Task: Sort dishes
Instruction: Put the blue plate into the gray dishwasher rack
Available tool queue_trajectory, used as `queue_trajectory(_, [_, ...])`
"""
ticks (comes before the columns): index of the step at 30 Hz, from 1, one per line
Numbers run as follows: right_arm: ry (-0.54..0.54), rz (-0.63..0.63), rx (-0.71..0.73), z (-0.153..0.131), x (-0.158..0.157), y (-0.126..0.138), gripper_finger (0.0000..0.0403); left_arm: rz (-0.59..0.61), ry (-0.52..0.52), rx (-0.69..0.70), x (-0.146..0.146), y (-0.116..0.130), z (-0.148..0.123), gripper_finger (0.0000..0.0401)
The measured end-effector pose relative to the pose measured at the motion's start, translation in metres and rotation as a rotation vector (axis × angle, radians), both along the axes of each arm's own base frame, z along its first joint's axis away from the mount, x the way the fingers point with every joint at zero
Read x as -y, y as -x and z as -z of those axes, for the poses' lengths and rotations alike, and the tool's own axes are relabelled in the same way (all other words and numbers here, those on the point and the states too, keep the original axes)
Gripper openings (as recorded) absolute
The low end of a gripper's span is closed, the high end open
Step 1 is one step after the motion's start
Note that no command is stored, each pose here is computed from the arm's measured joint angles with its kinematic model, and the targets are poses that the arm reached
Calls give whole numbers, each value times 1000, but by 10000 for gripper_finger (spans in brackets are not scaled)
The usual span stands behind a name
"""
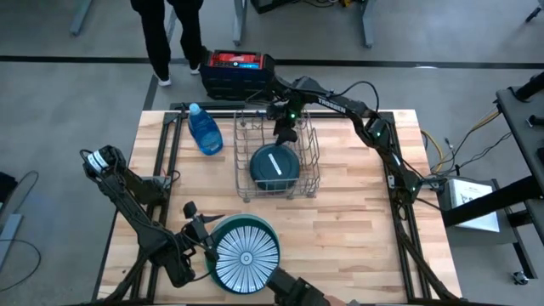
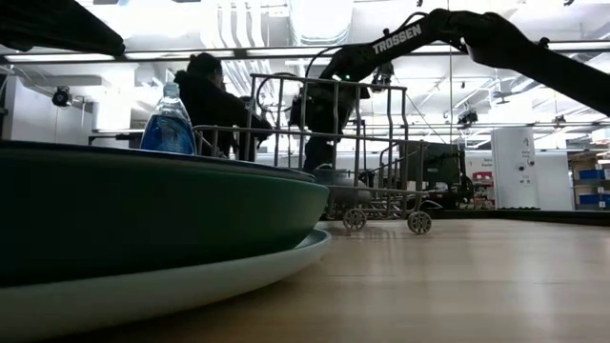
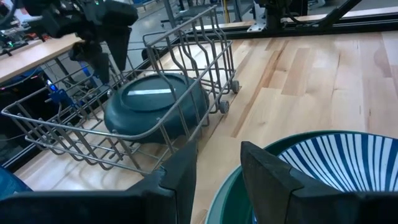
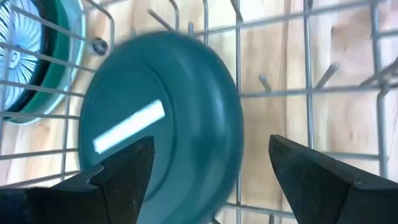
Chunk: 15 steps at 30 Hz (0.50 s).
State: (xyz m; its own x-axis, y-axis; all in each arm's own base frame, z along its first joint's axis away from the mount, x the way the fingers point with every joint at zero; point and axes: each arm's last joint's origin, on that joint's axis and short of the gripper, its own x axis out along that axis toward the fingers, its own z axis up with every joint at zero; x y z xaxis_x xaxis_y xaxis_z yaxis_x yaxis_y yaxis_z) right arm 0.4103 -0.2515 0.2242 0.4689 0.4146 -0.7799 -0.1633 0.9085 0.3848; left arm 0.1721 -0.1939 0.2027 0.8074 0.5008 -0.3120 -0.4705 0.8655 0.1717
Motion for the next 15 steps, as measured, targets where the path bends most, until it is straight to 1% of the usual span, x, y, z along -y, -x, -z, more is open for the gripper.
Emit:
queue_trajectory(5, [3, 8, 13, -4, 3, 1, 297, 0, 0, 0, 0, 0, 0, 115])
queue_trajectory(9, [22, 30, -25, -3, 1, 0, 296, 0, 0, 0, 0, 0, 0, 115])
queue_trajectory(15, [34, -19, -31, 0, -13, -7, 308, 0, -2, -1, 0, 0, 0, 115])
